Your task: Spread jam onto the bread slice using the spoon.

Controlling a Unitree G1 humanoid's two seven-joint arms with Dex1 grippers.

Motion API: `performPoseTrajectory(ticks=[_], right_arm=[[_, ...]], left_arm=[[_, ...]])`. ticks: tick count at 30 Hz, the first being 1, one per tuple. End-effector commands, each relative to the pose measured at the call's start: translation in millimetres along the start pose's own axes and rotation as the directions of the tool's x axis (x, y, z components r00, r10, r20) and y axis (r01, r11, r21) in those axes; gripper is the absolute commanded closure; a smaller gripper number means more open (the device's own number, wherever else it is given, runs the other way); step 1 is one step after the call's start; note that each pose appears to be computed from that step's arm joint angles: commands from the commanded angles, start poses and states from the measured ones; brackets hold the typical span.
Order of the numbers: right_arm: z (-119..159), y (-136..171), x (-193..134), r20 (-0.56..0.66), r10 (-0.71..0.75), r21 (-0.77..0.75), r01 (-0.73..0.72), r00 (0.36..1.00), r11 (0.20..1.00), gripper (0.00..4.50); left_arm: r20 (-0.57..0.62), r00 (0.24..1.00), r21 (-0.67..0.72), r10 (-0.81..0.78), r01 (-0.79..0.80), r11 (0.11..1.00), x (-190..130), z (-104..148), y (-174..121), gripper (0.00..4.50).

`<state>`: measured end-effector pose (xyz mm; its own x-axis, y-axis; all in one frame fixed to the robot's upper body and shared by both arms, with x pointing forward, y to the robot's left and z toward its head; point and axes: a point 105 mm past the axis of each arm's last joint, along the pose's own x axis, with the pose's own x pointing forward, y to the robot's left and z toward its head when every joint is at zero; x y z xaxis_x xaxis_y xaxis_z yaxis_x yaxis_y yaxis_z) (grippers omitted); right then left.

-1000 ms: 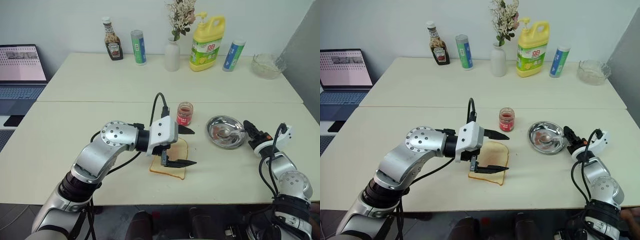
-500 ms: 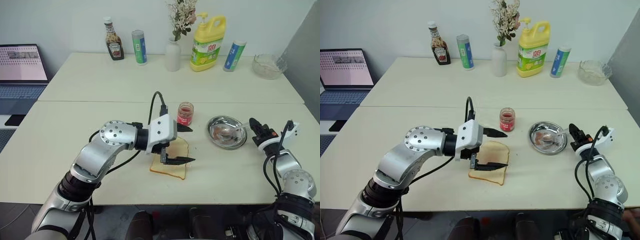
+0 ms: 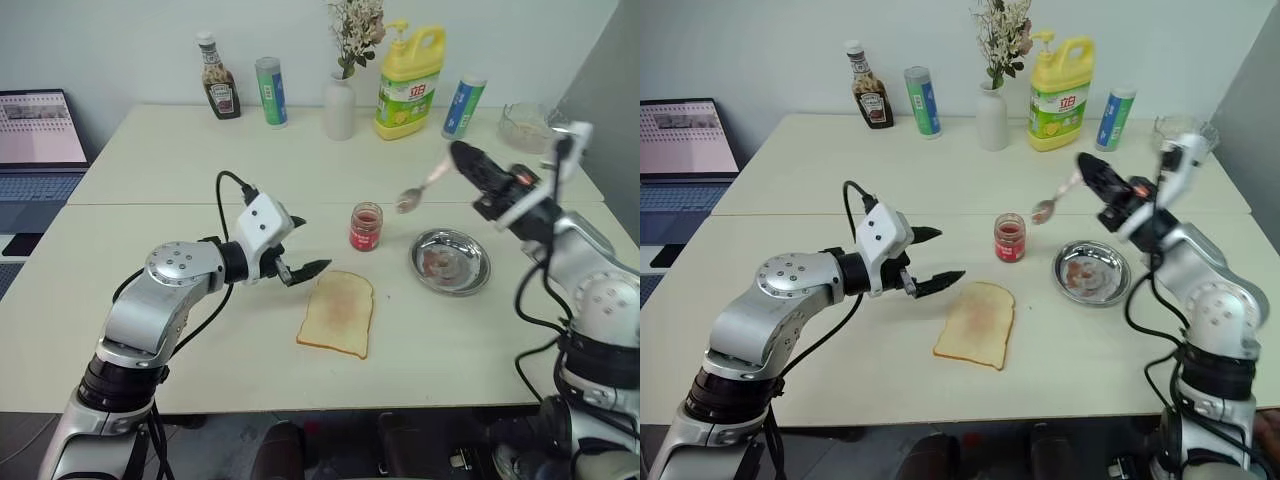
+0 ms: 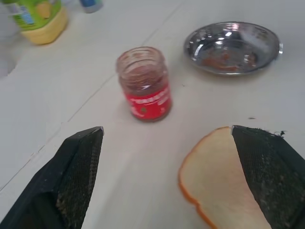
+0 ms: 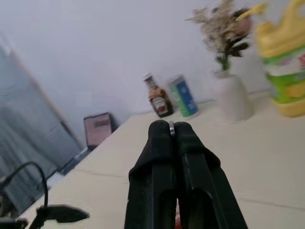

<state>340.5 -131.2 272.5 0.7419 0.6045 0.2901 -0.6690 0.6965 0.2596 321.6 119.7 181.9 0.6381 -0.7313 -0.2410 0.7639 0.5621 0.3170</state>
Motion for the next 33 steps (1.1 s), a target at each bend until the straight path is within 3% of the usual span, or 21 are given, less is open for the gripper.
performPoseTrajectory(ticks=[1,5,14,22,33], right_arm=[[2.1,14.8,22.2,-0.012,0.076,-0.149,-0.077,0.997,0.986,4.48],[-16.5,11.7,38.3,-0.085,0.093,-0.308,-0.115,0.992,0.944,4.48],[-29.4,-0.3,50.3,-0.128,0.104,-0.472,-0.153,0.986,0.868,4.48],[-42.6,-3.2,53.2,-0.170,0.122,-0.549,-0.197,0.978,0.812,4.48],[-68.4,4.0,55.6,-0.263,0.150,-0.691,-0.295,0.953,0.659,4.48]], left_arm=[[0.026,0.998,-0.002,0.062,-0.062,0.998,-9.0,5.3,6.6,0.00],[0.032,0.997,-0.017,0.069,-0.068,0.998,-13.4,5.2,4.1,0.00],[0.041,0.998,-0.022,0.050,-0.049,0.999,-13.0,7.2,-3.0,0.00],[0.045,0.998,-0.020,0.040,-0.039,0.999,-9.5,8.1,-4.2,0.00],[0.050,0.999,-0.001,0.012,-0.012,1.000,-0.8,10.5,-7.1,0.00]])
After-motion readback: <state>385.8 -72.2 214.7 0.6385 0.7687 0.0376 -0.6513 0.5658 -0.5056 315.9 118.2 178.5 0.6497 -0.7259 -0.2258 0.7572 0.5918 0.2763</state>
